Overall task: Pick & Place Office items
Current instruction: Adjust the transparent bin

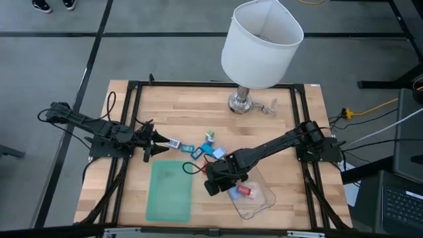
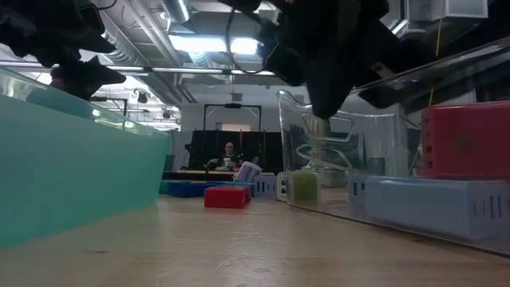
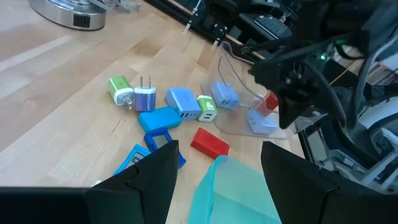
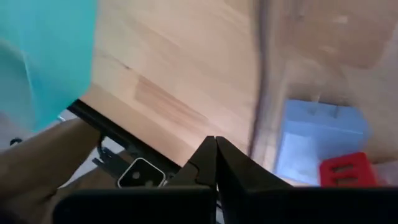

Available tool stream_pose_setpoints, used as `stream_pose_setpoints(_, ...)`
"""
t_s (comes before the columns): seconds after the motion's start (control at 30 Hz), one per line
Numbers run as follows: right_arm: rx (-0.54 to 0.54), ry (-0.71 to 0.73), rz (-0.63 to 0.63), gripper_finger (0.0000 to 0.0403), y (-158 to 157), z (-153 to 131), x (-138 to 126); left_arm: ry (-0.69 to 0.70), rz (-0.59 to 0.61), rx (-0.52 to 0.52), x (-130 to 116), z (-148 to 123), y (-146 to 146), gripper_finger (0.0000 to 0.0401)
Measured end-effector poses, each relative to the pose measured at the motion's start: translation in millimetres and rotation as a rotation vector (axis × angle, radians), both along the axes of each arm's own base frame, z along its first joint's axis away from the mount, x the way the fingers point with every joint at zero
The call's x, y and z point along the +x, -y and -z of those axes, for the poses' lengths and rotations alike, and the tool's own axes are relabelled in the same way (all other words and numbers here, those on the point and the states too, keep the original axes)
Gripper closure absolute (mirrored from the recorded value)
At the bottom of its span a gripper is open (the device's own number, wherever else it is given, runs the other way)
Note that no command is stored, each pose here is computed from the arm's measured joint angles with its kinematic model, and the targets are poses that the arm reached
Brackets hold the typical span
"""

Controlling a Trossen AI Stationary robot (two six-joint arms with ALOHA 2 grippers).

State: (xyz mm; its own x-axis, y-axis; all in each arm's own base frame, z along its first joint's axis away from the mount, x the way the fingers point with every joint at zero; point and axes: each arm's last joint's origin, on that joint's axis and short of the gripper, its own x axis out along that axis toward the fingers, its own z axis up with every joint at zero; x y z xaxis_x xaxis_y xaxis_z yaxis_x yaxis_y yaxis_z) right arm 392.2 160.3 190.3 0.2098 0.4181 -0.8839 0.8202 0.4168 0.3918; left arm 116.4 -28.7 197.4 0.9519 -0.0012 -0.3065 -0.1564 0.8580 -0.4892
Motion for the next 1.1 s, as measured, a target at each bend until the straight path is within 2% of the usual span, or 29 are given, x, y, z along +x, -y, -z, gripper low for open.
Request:
stream_pose_setpoints(0.13,-0.01,-0.059,-0.012,0.0402,0.9,6.6,-2.2,0.001,0.0,-0.003,0.0,-0.2,0.0,0.0178)
stream_pose_setpoints(0.5,-0.155,-0.265,-0.02,0.0403,26.0,14.6,-18.2,0.002,0.007,-0.007,0.0,-0.3,0.3,0.0178)
stream_pose_setpoints(0.9,-0.206,-0.291,0.018,0.0403,45.8,15.4,-15.9,-0.003,0.034,-0.042,0.0,-0.1,1.3,0.0178)
stream_pose_setpoints(1.1,-0.247,-0.313,0.092,0.0403,55.3,16.6,-14.7,-0.004,0.043,-0.046,0.0,-0.1,1.6,0.0178)
